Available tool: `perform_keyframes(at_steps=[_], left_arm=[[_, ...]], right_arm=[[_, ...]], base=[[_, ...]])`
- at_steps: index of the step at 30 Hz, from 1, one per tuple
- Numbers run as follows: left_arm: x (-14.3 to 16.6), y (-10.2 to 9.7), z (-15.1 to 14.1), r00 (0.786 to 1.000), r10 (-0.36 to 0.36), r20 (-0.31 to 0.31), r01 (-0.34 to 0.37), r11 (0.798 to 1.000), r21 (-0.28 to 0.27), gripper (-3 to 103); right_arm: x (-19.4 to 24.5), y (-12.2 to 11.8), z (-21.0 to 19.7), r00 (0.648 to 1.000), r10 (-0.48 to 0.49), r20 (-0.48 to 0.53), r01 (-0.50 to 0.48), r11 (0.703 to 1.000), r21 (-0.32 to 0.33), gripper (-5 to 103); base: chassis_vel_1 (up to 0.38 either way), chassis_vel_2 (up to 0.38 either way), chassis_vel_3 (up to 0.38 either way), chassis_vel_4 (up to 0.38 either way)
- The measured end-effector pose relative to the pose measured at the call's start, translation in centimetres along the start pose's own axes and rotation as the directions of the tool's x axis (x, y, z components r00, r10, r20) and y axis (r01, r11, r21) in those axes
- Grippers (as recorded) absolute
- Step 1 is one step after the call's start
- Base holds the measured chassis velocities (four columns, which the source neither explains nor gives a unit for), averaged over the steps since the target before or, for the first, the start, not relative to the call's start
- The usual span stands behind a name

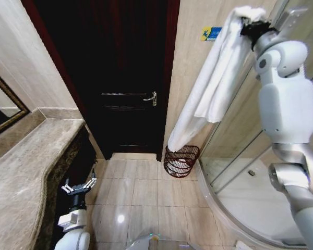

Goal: Discard the used towel into the hamper.

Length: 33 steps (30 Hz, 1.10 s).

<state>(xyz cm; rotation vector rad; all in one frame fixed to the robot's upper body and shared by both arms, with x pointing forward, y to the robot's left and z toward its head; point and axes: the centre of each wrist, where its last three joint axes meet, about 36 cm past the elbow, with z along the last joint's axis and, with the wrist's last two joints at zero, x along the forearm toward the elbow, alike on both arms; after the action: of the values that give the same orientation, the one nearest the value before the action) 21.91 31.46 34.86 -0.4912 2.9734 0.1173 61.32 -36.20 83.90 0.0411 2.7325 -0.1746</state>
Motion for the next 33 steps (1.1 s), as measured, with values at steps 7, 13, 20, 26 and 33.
perform_keyframes(at_steps=[7,13,20,26,33], left_arm=[[0.0,0.0,0.1,1.0,0.002,0.008,-0.002,1.0,0.002,100],[0.1,0.0,0.5,1.0,0.001,0.007,-0.001,1.0,0.004,100],[0.1,-0.1,1.1,1.0,0.001,0.004,-0.001,1.0,0.007,100],[-0.1,-0.3,1.6,1.0,0.008,0.003,-0.008,1.0,0.005,100],[-0.4,0.2,0.6,1.0,0.008,0.014,-0.008,1.0,-0.003,100]], right_arm=[[1.1,0.5,3.9,0.998,-0.004,-0.059,0.003,1.0,-0.014,10],[2.6,1.9,7.4,0.994,-0.019,-0.104,0.016,1.0,-0.024,10],[3.3,4.7,9.8,0.99,-0.049,-0.13,0.044,0.998,-0.041,10],[1.1,9.1,8.2,0.992,-0.076,-0.1,0.066,0.992,-0.108,10],[-0.9,10.0,7.3,0.995,-0.052,-0.087,0.04,0.991,-0.127,10]], base=[[0.0,0.0,0.0,0.0],[0.0,0.0,0.0,0.0],[0.0,0.0,0.0,0.0],[0.0,0.0,0.0,0.0],[0.0,0.0,0.0,0.0]])
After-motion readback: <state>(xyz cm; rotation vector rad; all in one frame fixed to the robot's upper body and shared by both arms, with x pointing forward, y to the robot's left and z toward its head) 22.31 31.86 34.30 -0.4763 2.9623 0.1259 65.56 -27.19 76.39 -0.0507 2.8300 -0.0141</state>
